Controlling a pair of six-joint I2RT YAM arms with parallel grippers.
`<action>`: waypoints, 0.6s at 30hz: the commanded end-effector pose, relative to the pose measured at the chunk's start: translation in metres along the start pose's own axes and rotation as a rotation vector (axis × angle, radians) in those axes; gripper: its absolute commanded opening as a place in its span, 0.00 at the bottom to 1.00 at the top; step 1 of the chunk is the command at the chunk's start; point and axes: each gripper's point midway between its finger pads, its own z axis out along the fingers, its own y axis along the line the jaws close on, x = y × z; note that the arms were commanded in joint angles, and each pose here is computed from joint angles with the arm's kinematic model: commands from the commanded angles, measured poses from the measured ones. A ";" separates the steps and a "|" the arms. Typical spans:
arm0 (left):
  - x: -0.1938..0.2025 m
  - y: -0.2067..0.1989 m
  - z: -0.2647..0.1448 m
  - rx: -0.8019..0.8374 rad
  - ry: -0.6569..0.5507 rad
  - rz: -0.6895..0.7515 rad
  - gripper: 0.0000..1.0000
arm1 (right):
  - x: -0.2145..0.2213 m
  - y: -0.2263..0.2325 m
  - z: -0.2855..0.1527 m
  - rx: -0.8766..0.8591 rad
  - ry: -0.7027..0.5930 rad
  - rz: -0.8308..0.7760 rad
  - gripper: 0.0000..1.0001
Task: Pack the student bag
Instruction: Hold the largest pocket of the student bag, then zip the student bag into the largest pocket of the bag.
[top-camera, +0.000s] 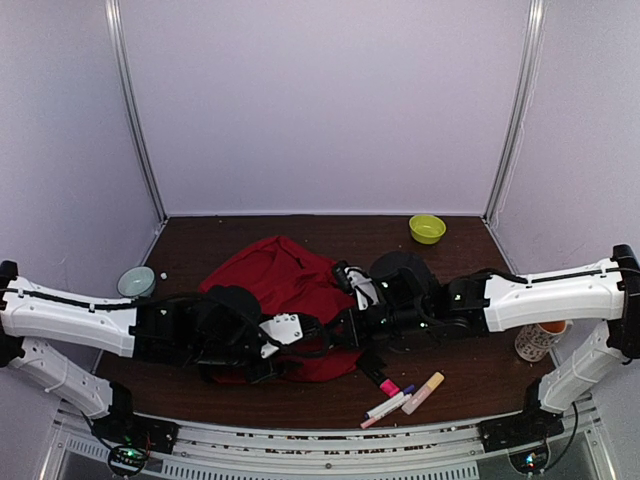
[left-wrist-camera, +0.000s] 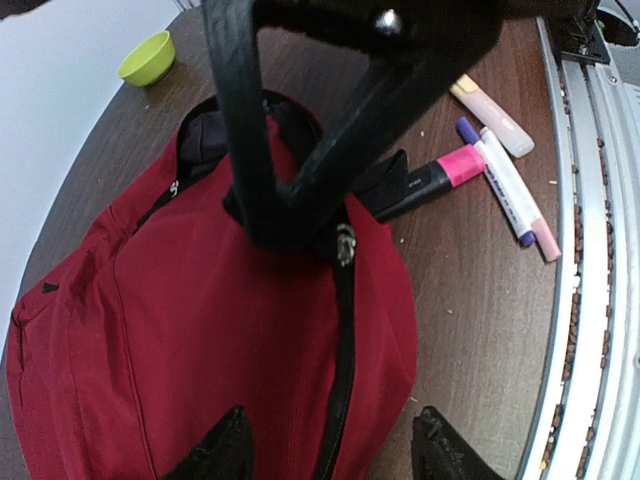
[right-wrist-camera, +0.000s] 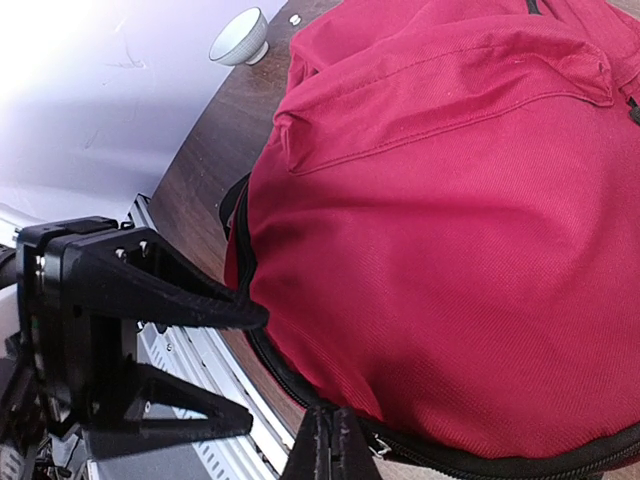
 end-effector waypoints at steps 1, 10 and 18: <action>-0.017 0.001 0.009 -0.006 -0.006 -0.008 0.57 | -0.008 0.006 -0.005 -0.020 -0.039 0.015 0.00; -0.009 0.001 0.042 -0.040 0.056 0.045 0.46 | -0.009 -0.002 -0.015 0.018 -0.063 0.005 0.00; 0.000 -0.005 0.043 -0.009 0.078 0.046 0.00 | 0.005 -0.042 -0.026 0.118 -0.068 0.037 0.00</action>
